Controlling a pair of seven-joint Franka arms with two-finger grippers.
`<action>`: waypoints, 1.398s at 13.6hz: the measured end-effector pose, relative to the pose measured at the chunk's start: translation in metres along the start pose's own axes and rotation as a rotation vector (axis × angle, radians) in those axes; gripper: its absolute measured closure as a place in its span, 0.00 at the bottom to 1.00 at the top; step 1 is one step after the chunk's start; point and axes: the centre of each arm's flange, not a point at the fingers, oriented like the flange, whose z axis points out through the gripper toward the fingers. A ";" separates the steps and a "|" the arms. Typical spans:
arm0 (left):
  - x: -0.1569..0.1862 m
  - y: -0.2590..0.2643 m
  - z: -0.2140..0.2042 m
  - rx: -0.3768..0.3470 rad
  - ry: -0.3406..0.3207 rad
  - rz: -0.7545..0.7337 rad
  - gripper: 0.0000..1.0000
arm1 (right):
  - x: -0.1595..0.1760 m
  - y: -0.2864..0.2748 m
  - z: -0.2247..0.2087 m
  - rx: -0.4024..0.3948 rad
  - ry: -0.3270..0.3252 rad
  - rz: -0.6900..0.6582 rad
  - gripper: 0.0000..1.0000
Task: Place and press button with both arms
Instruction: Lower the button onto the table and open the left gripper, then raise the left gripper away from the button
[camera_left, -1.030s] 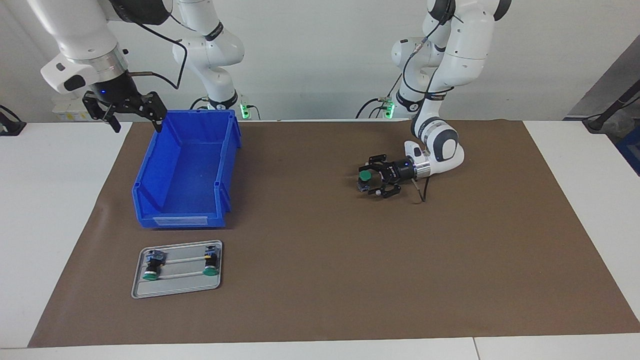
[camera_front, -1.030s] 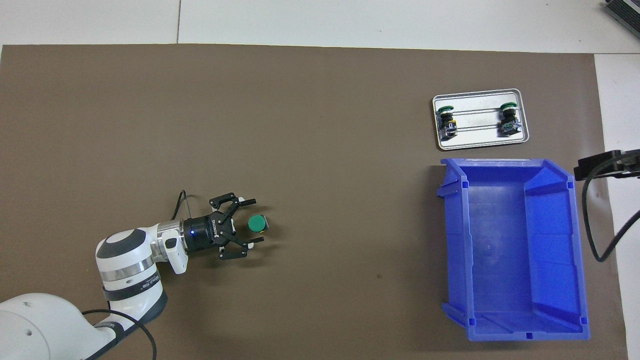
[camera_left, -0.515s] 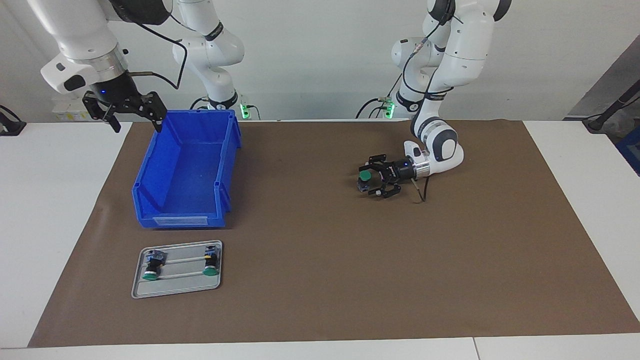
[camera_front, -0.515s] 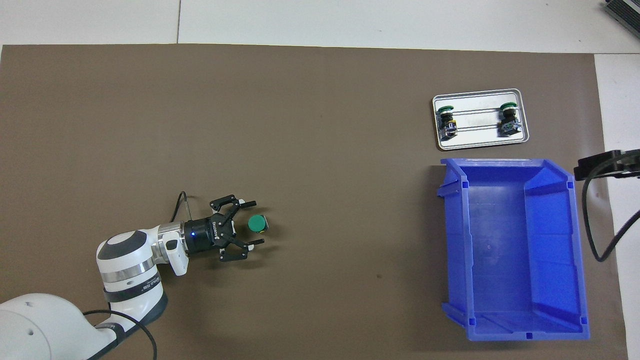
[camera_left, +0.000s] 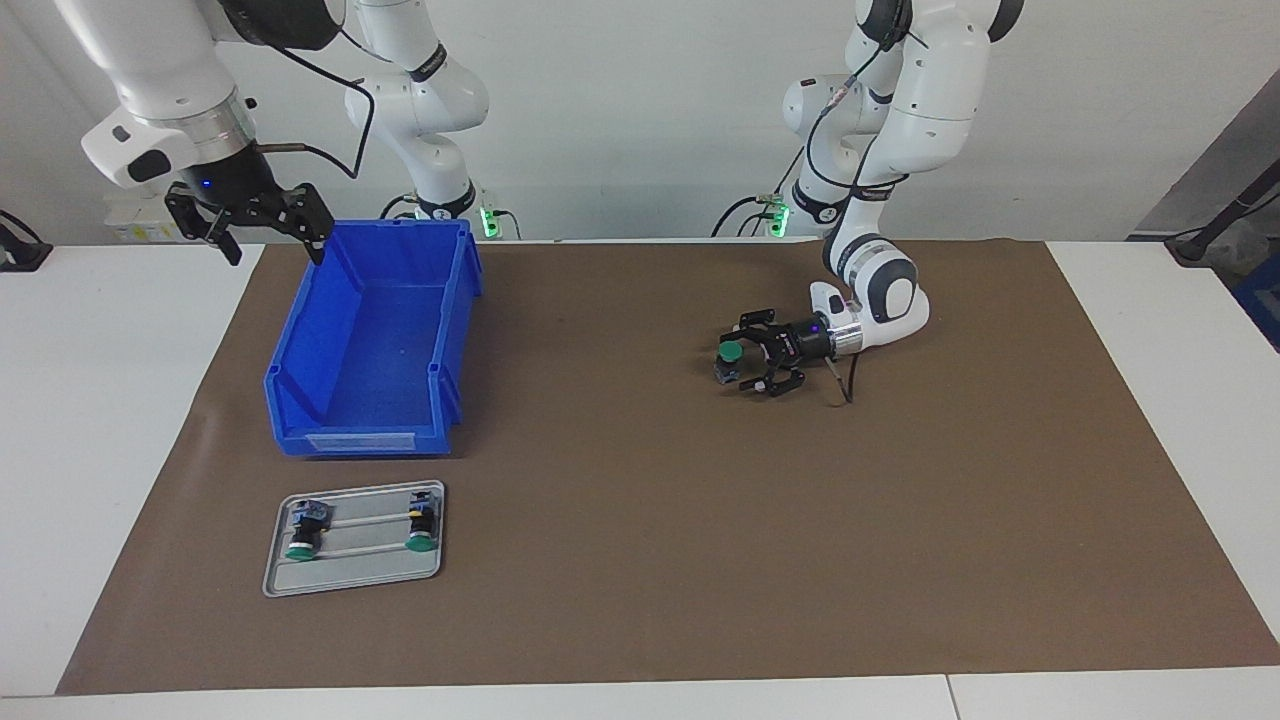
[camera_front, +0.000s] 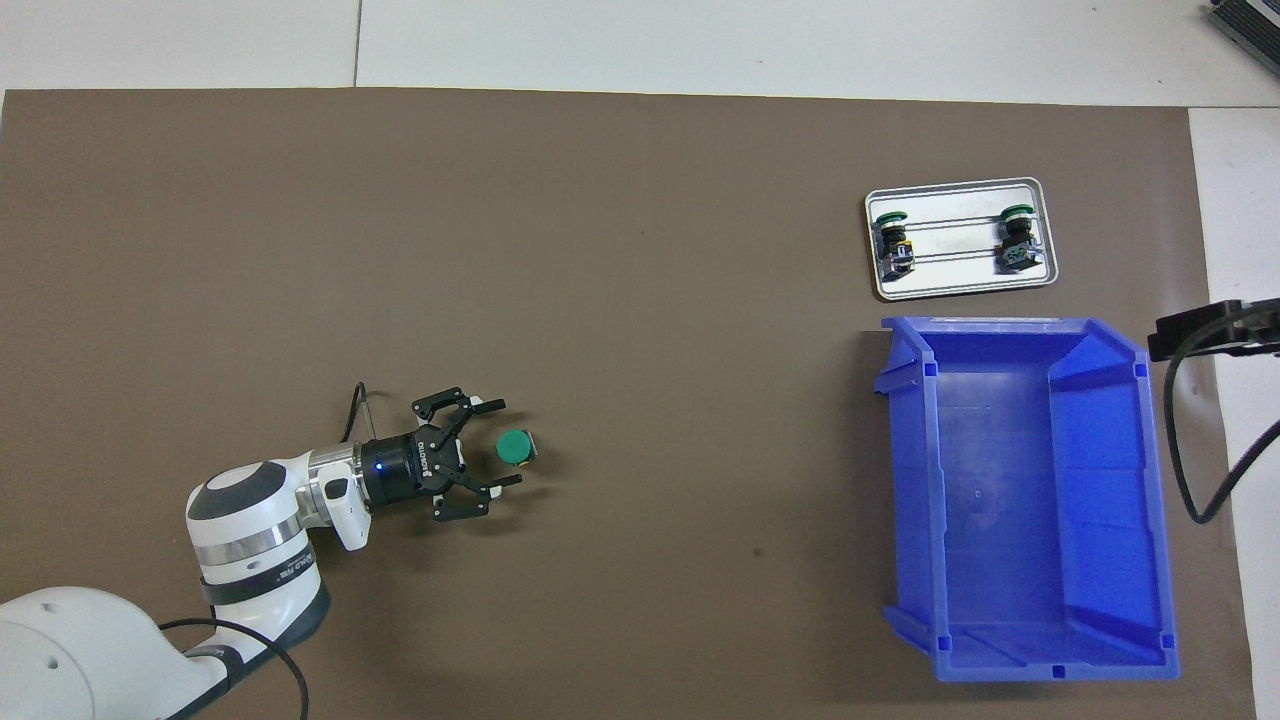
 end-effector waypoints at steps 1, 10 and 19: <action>-0.001 0.000 -0.003 0.005 0.002 -0.004 0.01 | 0.000 0.000 0.000 0.000 0.000 0.000 0.00; 0.012 -0.038 -0.057 0.046 -0.018 -0.114 0.04 | 0.000 0.000 0.000 0.000 0.000 0.000 0.00; 0.130 -0.107 -0.061 -0.010 -0.244 -0.430 0.08 | 0.000 0.000 0.000 0.000 0.000 0.000 0.00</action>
